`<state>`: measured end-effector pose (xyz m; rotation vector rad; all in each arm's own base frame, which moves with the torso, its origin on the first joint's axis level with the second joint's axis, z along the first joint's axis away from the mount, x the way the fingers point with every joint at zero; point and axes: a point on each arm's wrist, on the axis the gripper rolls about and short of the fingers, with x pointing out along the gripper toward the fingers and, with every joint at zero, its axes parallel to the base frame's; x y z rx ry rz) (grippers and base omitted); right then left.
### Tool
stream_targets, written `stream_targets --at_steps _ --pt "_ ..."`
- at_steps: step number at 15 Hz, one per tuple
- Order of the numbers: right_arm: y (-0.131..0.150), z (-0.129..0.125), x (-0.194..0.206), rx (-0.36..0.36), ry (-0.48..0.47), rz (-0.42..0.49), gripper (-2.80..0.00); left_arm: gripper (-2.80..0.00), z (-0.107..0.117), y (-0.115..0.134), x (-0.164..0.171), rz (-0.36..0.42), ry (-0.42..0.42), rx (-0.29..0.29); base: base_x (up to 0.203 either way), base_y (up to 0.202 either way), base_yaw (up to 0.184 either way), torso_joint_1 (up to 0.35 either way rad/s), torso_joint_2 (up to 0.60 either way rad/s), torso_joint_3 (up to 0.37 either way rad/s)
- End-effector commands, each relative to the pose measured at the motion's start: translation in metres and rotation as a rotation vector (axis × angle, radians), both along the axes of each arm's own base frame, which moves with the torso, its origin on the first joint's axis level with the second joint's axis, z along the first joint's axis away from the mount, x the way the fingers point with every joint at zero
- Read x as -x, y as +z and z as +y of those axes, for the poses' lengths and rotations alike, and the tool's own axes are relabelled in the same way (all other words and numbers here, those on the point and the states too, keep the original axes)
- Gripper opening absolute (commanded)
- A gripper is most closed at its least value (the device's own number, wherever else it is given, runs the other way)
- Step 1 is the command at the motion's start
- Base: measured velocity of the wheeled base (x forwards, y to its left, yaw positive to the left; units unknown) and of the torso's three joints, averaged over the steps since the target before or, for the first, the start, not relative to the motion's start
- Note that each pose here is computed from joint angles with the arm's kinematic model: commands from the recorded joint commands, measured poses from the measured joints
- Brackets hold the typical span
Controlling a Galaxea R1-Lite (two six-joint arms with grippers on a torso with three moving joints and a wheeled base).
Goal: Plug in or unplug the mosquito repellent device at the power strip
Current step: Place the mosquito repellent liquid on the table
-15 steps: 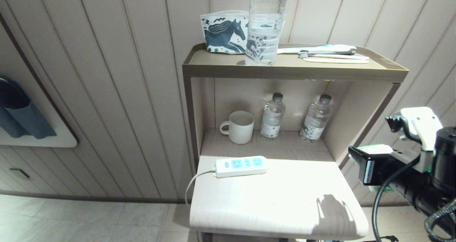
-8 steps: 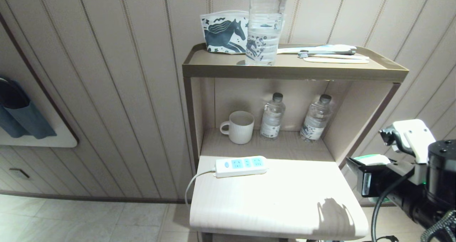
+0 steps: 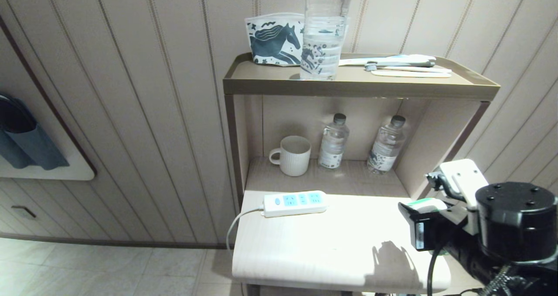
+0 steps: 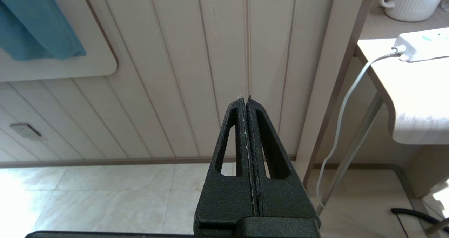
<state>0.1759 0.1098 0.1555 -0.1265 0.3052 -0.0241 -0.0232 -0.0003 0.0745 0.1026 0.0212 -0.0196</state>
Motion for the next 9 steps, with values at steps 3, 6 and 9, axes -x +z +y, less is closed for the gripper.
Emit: stream_targets --at_steps 3,6,9 --pt "-0.045 0.018 -0.04 0.058 -0.035 0.06 -2.8 -2.8 0.0 0.0 0.0 -0.002 0.0 0.009 0.0 0.0 0.0 0.0 0.0 0.0" --pt "-0.045 0.016 -0.055 0.033 -0.098 -0.028 -2.8 -2.8 0.0 0.0 0.0 -0.002 0.002 0.015 0.0 0.0 0.0 0.0 0.0 0.0" --pt "-0.045 0.015 -0.053 0.022 -0.187 -0.124 -2.8 -2.8 0.0 0.0 0.0 -0.002 0.002 0.015 0.0 0.0 0.0 0.0 0.0 0.0"
